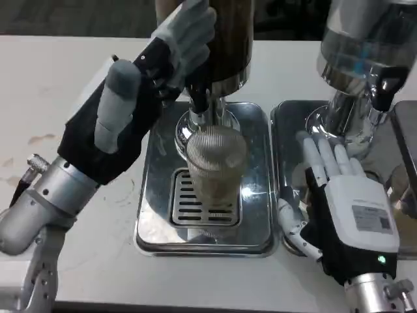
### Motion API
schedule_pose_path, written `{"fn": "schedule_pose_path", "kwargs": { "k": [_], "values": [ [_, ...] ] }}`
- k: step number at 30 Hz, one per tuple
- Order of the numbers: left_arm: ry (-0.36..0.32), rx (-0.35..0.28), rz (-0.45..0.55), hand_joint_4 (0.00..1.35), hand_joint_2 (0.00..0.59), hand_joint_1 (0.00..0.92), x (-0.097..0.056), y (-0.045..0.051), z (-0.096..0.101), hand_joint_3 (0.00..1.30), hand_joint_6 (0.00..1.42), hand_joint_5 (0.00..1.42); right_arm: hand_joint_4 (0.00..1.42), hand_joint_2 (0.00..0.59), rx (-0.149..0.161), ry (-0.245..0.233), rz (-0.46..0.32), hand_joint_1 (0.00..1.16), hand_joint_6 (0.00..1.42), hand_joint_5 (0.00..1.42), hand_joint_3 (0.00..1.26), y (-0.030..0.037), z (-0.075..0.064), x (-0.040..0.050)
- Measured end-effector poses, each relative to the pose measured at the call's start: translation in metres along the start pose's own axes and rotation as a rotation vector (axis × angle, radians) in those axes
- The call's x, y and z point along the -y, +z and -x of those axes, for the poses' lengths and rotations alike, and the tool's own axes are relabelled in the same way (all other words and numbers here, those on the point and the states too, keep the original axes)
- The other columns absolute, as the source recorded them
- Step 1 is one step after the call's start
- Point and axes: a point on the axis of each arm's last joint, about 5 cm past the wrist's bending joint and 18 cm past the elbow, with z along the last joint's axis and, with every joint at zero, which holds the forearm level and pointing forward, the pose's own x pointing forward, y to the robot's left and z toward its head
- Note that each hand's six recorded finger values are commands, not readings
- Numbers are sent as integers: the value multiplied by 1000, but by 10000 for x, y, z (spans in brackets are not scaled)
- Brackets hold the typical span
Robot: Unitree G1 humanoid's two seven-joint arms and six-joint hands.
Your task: Grasp the cup under the faucet to collect the drink, then remove the cup.
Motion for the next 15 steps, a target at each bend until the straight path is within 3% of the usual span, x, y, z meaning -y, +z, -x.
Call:
{"fn": "schedule_pose_path", "kwargs": {
  "k": [4, 15],
  "values": [
    [-10, -4, 3, 0, 35, 0, -21, -16, -99, 0, 0, 0, 0, 532, 11, -1, 14, 151, 49, 0, 13, 13, 4, -7],
    [-62, -42, 23, 0, 30, 0, -1, -103, -182, 0, 0, 0, 0, 533, 3, -7, 15, 154, 49, 0, 13, 13, 17, -10]
  ]
}}
